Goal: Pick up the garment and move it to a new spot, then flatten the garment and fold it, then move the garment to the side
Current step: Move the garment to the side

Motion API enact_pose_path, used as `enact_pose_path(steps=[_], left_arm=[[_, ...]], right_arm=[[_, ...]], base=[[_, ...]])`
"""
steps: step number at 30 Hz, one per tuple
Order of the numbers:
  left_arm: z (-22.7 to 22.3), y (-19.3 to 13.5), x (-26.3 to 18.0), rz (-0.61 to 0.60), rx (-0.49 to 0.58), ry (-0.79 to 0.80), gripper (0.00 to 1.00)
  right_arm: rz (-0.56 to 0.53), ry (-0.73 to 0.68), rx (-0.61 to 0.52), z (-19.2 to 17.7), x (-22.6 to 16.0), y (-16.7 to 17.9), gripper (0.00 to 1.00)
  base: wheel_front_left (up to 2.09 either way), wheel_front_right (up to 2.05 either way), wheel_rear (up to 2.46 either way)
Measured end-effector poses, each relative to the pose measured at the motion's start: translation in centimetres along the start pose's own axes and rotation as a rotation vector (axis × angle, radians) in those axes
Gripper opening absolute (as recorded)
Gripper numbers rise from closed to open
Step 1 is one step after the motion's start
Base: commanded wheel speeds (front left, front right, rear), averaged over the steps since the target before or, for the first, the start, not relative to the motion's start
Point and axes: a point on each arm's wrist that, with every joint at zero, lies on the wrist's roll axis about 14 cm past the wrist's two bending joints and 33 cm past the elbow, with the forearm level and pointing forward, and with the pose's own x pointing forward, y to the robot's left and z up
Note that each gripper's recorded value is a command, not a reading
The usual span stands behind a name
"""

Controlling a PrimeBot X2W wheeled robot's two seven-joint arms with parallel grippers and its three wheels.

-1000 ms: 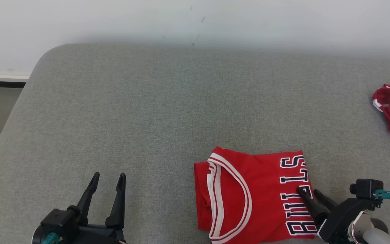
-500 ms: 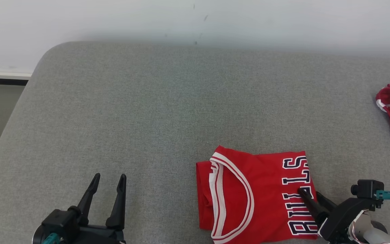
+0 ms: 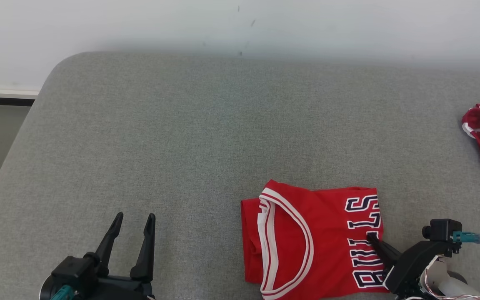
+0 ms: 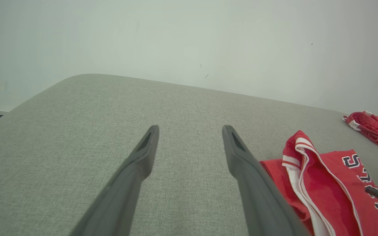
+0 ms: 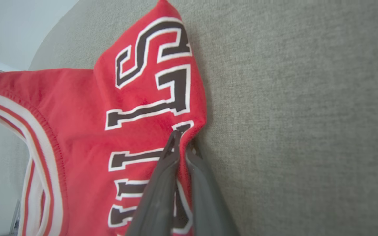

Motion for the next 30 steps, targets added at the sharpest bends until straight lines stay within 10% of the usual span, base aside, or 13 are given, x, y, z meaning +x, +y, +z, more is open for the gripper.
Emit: enact_pose_path(steps=[30], left_arm=[[-1.1, -3.5, 2.3, -0.111, -0.021, 0.023, 1.00]], right_arm=[[0.004, -0.348, -0.278, 17.3, -4.0, -0.4, 0.00]], base=[[0.00, 0.00, 0.00]])
